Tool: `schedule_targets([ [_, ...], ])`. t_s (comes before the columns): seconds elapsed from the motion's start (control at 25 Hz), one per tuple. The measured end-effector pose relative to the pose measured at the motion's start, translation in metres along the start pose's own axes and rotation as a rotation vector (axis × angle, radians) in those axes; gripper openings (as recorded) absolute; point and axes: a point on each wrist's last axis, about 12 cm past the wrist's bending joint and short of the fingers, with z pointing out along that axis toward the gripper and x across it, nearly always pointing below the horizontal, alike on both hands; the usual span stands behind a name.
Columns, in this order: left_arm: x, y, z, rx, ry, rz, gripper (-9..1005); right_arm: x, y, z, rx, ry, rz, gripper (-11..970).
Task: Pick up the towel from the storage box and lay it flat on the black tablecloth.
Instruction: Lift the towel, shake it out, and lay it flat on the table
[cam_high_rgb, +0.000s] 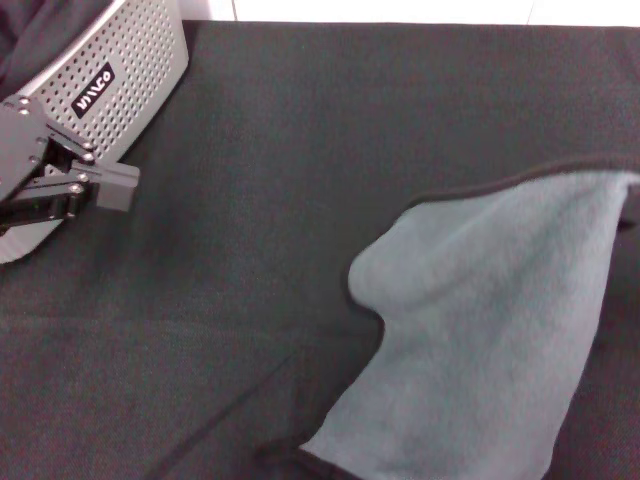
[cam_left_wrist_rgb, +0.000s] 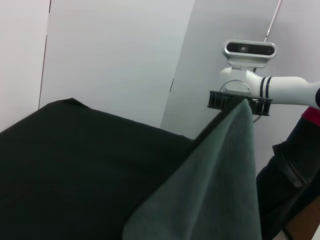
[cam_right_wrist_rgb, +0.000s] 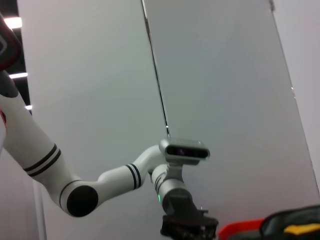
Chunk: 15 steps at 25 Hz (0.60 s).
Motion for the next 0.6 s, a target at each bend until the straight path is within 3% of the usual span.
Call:
schedule_targets([
  [0.32,-0.006,0.003,0.004,-0.031,-0.113,0.025,34,-0.042,-0.027,0.018,-0.034,-0.059,-0.155,8],
  [0.6,-0.004,0.007,0.004,-0.067,-0.252,0.042,34,-0.098,-0.059,0.053,-0.128,-0.053,-0.337,8],
])
